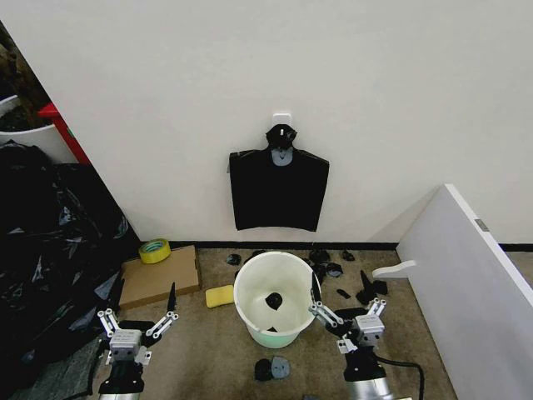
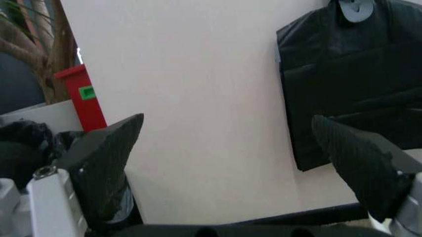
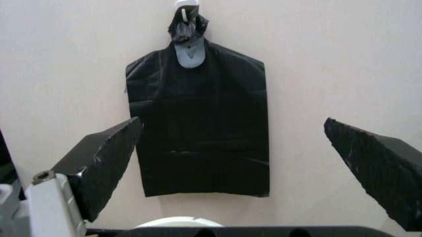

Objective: Place the garbage bag over the trash bin.

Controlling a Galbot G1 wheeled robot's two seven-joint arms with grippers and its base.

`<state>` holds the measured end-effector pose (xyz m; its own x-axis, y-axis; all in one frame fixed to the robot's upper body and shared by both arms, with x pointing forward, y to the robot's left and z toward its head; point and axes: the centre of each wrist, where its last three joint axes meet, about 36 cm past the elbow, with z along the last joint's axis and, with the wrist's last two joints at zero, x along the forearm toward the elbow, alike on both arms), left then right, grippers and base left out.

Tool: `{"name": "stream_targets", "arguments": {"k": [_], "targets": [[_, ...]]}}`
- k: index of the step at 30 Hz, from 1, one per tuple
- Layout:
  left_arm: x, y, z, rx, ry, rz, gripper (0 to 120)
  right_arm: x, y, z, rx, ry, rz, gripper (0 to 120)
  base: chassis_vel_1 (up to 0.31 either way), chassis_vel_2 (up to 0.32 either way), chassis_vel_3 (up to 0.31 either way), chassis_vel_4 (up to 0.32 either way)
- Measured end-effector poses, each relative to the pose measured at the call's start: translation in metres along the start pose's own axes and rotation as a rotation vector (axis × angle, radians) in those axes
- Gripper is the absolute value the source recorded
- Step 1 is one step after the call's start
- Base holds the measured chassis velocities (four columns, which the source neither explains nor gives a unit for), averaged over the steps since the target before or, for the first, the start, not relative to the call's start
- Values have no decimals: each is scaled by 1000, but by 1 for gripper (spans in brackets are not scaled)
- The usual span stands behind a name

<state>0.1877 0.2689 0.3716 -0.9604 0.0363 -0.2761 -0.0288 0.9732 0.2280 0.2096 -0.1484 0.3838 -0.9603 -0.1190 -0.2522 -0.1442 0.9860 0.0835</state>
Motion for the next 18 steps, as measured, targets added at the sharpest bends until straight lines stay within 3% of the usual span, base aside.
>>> {"name": "stream_targets", "arguments": {"k": [18], "targets": [[17,0,-7,-3,11,41,100,-4,-2,8,-36,13,22,100,0,0,0,0]]}}
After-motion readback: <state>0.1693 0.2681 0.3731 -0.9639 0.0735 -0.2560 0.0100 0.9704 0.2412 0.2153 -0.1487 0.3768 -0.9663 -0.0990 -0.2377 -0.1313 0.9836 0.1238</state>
